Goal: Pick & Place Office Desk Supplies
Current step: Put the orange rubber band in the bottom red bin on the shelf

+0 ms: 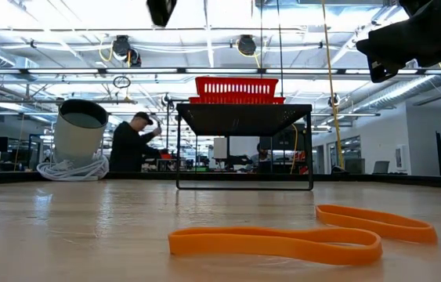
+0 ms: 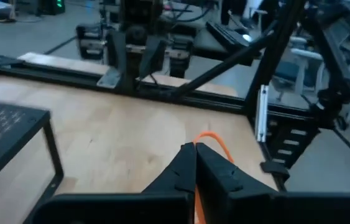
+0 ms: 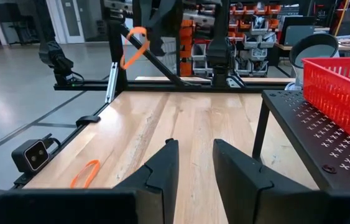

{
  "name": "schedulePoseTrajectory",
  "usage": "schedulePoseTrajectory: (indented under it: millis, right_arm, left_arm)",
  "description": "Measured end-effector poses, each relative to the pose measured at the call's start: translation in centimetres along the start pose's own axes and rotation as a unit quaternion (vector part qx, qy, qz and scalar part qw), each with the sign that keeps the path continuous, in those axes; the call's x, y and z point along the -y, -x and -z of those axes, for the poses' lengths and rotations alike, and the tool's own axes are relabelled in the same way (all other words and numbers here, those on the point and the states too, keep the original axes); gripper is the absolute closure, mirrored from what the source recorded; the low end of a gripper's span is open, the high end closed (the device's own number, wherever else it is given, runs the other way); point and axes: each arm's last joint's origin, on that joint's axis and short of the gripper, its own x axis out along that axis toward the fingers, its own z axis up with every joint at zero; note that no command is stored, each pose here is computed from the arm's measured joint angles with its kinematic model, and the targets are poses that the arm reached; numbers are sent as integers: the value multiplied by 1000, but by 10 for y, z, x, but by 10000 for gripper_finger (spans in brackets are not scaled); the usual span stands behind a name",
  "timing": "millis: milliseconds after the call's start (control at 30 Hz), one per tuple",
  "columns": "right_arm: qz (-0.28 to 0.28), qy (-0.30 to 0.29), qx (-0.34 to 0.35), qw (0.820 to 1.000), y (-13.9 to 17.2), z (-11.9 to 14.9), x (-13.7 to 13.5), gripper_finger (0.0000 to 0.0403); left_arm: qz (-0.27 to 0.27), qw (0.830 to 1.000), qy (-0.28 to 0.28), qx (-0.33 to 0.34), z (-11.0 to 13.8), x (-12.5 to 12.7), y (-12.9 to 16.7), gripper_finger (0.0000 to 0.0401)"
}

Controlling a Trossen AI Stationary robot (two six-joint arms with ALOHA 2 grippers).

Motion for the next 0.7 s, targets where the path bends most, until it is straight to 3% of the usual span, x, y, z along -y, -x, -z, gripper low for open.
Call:
schedulePoseTrajectory:
  millis: [167,300,467,700]
  right_arm:
    - [0,0,0,1000,0,0,0,314]
    - [0,0,0,1000,0,0,0,314]
    - [11,0,1,1000,0,0,1,314]
    - [11,-2,1,1000,0,0,1,314]
  left_arm:
    - [-12,998,44,38,39,-18,9,397]
    - [-24,991,77,102,54,-31,20,394]
    - [-46,980,38,188,45,-40,28,394]
    - [-97,969,4,225,28,-65,22,397]
